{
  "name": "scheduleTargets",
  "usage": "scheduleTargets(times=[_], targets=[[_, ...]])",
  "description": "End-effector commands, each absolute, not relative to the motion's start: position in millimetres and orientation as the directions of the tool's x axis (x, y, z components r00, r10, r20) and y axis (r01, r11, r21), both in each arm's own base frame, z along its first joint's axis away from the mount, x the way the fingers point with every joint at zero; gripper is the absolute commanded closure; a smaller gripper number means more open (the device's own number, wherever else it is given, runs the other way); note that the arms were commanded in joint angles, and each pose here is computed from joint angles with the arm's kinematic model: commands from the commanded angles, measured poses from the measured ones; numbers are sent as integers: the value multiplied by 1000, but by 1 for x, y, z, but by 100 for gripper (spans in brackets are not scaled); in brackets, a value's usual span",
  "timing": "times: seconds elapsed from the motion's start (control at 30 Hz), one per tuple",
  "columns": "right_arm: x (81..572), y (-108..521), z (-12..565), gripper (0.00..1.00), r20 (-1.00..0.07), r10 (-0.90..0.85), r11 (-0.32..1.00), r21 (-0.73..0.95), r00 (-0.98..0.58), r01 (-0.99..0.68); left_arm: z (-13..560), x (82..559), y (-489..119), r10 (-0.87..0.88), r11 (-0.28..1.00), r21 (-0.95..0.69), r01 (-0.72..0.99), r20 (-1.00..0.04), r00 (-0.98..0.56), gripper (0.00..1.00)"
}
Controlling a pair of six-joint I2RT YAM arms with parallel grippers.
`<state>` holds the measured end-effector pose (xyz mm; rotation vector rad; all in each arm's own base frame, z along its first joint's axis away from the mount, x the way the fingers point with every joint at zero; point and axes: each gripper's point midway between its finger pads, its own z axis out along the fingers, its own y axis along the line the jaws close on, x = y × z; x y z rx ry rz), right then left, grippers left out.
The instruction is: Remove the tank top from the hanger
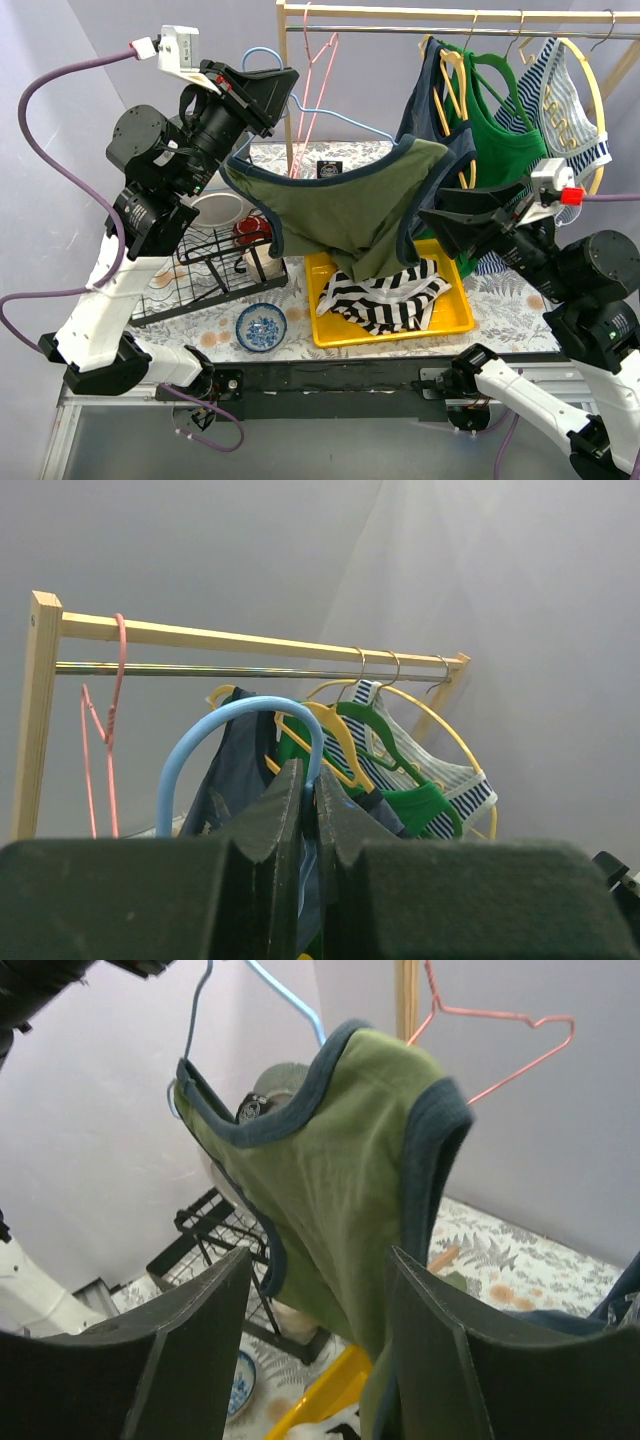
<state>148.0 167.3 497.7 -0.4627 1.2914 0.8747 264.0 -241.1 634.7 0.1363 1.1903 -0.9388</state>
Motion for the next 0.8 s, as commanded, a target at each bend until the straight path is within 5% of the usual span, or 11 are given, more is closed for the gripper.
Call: scheduleTargets(times=[0.0, 0.3, 0.57, 0.77], targets=[[141, 169, 509, 36, -953, 303, 584, 168, 22, -794, 650, 249, -228, -574, 618, -354, 702, -813, 96, 100], [164, 152, 513, 37, -934, 351, 689, 209, 66, -694, 649, 247, -228, -563, 617, -342, 709, -821, 94, 100], [174, 152, 515, 25, -938, 339, 712, 204, 74, -672, 647, 244, -230, -566, 604, -347, 717, -821, 79, 100], [180, 156, 514, 51, -934, 347, 710, 206, 80, -674, 645, 242, -234, -572, 583, -355, 731, -818, 59, 100]])
